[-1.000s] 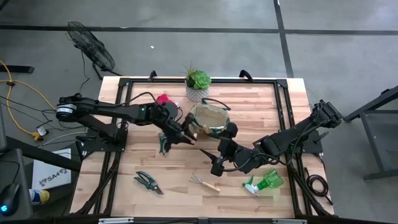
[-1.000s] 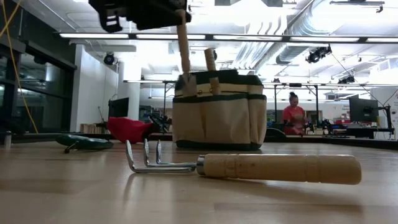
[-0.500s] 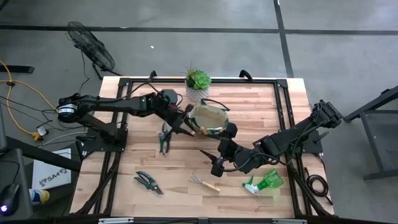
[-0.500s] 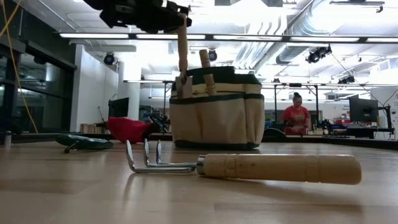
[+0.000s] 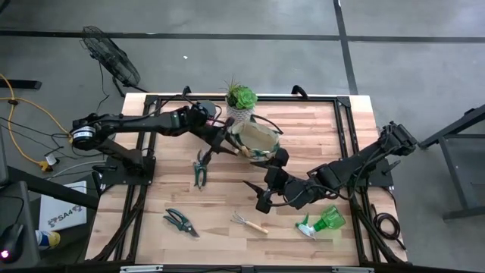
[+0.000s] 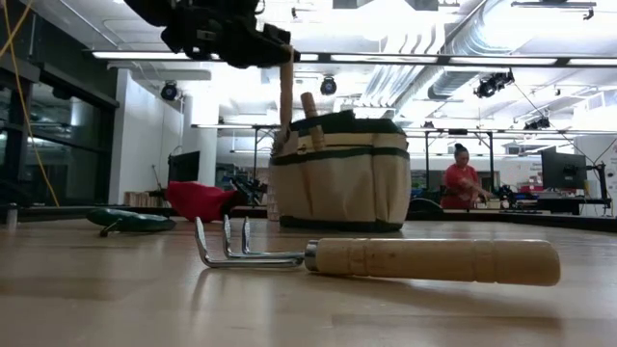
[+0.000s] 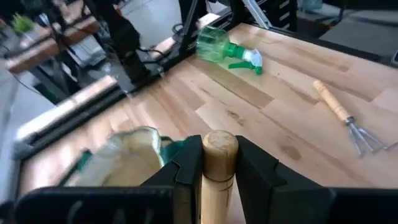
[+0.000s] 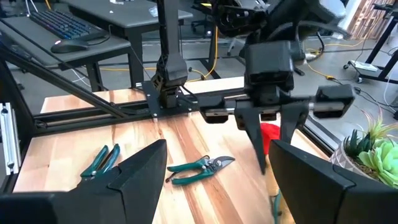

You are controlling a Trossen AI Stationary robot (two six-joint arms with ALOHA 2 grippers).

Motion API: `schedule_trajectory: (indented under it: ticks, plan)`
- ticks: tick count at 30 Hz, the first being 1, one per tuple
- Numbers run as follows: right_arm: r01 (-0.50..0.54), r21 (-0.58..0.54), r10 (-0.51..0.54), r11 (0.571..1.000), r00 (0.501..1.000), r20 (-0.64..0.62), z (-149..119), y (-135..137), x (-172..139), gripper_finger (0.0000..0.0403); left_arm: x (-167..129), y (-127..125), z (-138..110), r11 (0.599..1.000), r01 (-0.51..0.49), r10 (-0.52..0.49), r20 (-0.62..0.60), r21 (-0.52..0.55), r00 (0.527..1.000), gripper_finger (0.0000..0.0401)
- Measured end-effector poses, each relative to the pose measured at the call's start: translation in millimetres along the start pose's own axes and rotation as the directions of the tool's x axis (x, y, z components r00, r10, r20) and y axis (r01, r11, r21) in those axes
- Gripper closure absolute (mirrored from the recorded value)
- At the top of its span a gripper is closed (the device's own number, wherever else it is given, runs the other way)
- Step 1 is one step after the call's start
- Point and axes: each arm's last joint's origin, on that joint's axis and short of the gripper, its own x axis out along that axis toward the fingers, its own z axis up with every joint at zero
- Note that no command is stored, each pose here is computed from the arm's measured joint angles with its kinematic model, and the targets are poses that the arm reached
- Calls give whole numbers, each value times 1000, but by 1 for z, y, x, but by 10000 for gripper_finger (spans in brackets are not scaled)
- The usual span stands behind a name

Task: Pick & Place Garden tools in Gardening bag
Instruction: Put the brown trowel into the gardening bag

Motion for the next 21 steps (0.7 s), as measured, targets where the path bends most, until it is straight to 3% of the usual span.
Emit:
schedule_trajectory:
  ticks: [11,18,21]
  plan:
    - [0,-5,0,1000,1000,-4,-1,0,0,128,6,-7,2,980,103,-95,54,-173,994,337]
    - [1,-9,-1,1000,1000,-8,-1,0,0,128,15,-20,15,942,182,-158,105,-283,982,337]
    - [3,-16,-3,1000,1000,-14,-2,0,0,128,21,-29,24,936,210,-182,124,-283,975,337]
